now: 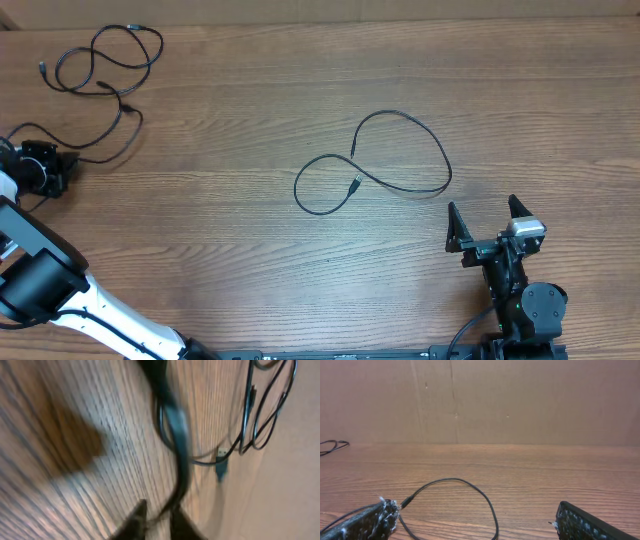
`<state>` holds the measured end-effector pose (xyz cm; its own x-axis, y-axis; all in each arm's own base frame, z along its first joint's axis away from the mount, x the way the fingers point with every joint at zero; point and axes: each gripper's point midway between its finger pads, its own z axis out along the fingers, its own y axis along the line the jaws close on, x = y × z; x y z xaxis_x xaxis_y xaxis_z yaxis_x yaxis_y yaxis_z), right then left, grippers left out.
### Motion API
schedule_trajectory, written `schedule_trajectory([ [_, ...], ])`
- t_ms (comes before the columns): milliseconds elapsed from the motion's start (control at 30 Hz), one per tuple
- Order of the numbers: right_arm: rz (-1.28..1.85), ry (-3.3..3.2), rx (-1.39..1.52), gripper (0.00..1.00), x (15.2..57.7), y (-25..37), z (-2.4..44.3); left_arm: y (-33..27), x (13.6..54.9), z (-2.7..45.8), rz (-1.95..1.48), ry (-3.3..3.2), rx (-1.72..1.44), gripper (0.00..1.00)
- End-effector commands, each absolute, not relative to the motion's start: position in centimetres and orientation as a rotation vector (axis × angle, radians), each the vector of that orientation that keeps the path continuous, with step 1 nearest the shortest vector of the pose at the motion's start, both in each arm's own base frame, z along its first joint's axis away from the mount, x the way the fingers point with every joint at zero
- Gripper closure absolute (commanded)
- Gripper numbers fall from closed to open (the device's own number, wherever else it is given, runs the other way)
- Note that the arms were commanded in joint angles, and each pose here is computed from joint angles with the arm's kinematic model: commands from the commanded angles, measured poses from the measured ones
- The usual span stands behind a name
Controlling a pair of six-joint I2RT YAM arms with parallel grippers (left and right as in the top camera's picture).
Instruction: Untangle cables
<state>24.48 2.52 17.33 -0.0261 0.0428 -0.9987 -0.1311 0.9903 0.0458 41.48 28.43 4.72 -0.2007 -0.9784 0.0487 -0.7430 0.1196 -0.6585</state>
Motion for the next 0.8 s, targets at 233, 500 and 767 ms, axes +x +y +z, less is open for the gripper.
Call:
schedule_trajectory([
  [233, 0.143, 1.591, -0.075, 0.00, 24.5, 2.7, 17.1, 29.5, 43.3, 6.1, -0.785, 2.026, -1.455, 0.22],
  [500, 0.143, 1.591, -0.075, 0.00, 24.5, 2.7, 17.1, 30.9, 44.4, 10.2, -0.451, 2.167, -1.287, 0.21],
  [767, 0.143, 1.591, -0.075, 0.00, 24.5, 2.7, 17.1, 27.3, 48.3, 13.6, -0.181, 2.327, -0.905, 0.21],
])
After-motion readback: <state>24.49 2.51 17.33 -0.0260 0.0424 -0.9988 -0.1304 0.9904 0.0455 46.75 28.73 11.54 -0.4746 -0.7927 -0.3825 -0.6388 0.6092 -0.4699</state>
